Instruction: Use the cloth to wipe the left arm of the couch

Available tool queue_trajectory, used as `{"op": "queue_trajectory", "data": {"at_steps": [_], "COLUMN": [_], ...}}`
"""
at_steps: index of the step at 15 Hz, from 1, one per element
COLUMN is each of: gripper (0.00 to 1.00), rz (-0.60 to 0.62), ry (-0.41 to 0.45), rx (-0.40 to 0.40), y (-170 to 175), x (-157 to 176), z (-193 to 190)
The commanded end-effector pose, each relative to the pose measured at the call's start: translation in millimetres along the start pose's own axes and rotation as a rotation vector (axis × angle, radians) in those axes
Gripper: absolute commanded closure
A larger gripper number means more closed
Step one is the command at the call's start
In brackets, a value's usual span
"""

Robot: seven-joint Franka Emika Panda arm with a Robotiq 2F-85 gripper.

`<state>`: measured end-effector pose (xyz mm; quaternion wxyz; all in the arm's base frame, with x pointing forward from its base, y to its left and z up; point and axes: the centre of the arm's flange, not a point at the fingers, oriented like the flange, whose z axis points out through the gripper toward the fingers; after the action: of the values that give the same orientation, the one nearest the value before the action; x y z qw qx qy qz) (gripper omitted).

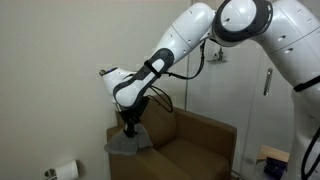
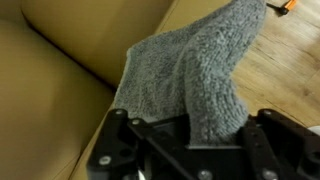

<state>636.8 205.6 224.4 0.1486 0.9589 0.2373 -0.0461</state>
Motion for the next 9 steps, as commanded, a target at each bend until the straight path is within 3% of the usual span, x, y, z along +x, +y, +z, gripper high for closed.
{"op": "queue_trajectory", "data": {"at_steps": [1,8,9], "gripper": [0.97,0.97,0.9], "rz": [0.049,0.048,0.044], "ry": [-0.047,-0.119,-0.134], "rx": [-0.02,0.015,0.015], "y": [19.8,33.2,32.3], "x": [14.9,12.0,11.8], "z": [33.0,85.0,86.5]}}
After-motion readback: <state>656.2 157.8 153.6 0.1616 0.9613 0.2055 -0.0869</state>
